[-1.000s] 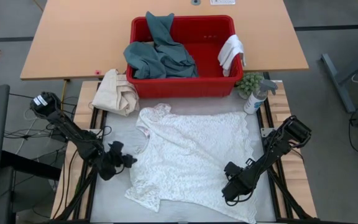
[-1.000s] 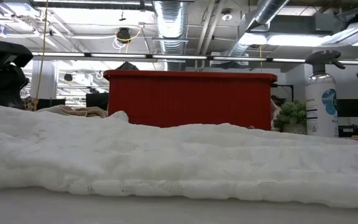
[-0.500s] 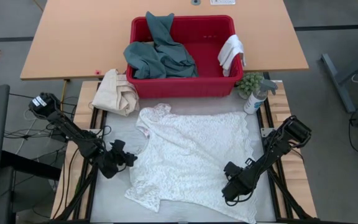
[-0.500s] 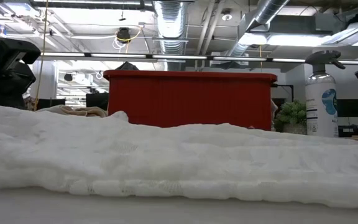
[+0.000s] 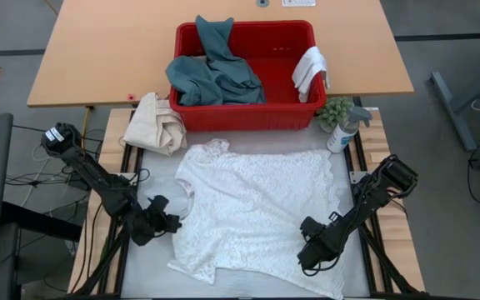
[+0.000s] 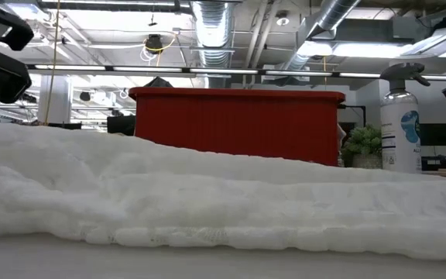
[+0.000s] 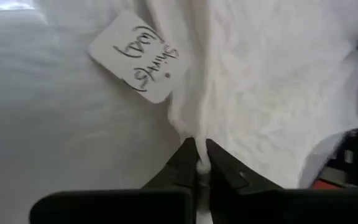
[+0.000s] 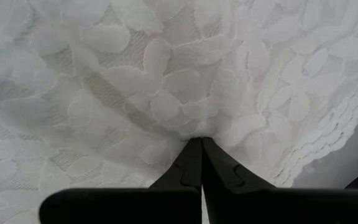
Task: Fold Laundry from Bin
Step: Fold the white shirt
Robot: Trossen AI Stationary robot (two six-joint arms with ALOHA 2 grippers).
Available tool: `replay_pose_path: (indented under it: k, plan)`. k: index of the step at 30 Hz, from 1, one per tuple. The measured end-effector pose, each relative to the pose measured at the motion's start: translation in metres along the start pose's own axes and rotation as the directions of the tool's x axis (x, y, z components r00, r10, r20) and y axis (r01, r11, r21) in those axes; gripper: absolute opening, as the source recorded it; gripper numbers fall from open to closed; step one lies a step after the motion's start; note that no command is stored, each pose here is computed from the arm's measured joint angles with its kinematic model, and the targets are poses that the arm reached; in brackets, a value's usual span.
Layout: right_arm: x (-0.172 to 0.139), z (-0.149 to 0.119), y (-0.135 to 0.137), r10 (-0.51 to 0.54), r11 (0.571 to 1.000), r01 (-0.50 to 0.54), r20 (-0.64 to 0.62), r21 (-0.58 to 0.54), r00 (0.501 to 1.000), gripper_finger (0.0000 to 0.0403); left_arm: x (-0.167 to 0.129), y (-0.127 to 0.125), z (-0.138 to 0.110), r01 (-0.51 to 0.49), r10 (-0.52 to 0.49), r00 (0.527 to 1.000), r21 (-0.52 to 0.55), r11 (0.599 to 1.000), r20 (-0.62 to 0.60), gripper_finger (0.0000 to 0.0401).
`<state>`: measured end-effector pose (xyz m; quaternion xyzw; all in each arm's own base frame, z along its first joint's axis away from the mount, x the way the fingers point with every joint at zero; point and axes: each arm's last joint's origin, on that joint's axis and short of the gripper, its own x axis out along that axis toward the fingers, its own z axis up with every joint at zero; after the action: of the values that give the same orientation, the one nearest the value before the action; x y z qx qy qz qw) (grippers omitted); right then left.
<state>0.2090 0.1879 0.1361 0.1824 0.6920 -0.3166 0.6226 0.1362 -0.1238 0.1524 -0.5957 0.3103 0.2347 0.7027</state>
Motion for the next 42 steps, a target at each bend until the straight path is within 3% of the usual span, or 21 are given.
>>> replay_pose_path:
  k: [5, 14, 23, 30, 34, 37, 40, 42]
  plan:
    - [0.000, 0.000, 0.000, 0.000, 1.000, 0.000, 0.000, -0.001, 1.000, 0.0026, -0.002, 0.003, -0.003, -0.050, 0.048, 0.998, -0.046, 0.998, -0.045, 0.0003]
    - [0.000, 0.000, 0.000, 0.000, 1.000, 0.000, 0.000, 0.000, 1.000, 0.0026, -0.007, 0.010, -0.009, -0.088, 0.086, 0.993, -0.019, 0.996, -0.078, 0.0008]
    - [0.000, 0.000, 0.000, 0.000, 1.000, 0.000, 0.000, 0.000, 1.000, 0.0026, -0.008, 0.014, -0.010, -0.102, 0.110, 0.991, 0.093, 0.990, -0.079, 0.0087]
    - [0.000, 0.000, 0.000, 0.000, 1.000, 0.000, 0.000, 0.000, 1.000, 0.0026, -0.008, 0.016, -0.009, -0.136, 0.142, 0.987, 0.071, 0.988, -0.080, 0.0148]
    - [0.000, 0.000, 0.000, 0.000, 1.000, 0.000, 0.000, 0.000, 1.000, 0.0026, -0.009, 0.020, -0.007, -0.170, 0.176, 0.983, 0.089, 0.981, -0.055, 0.0158]
    - [0.000, 0.000, 0.000, 0.000, 1.000, 0.000, 0.000, 0.000, 1.000, 0.0026, -0.010, 0.027, -0.002, -0.253, 0.256, 0.967, 0.100, 0.962, -0.019, 0.0158]
    - [0.000, 0.000, 0.000, 0.000, 1.000, 0.000, 0.000, 0.000, 1.000, 0.0026, -0.013, 0.035, 0.006, -0.330, 0.327, 0.943, 0.048, 0.943, 0.065, 0.0158]
    - [0.000, 0.000, 0.000, 0.000, 1.000, 0.000, 0.000, 0.000, 1.000, 0.0026, -0.012, 0.034, 0.010, -0.329, 0.327, 0.942, 0.014, 0.944, 0.082, 0.0158]
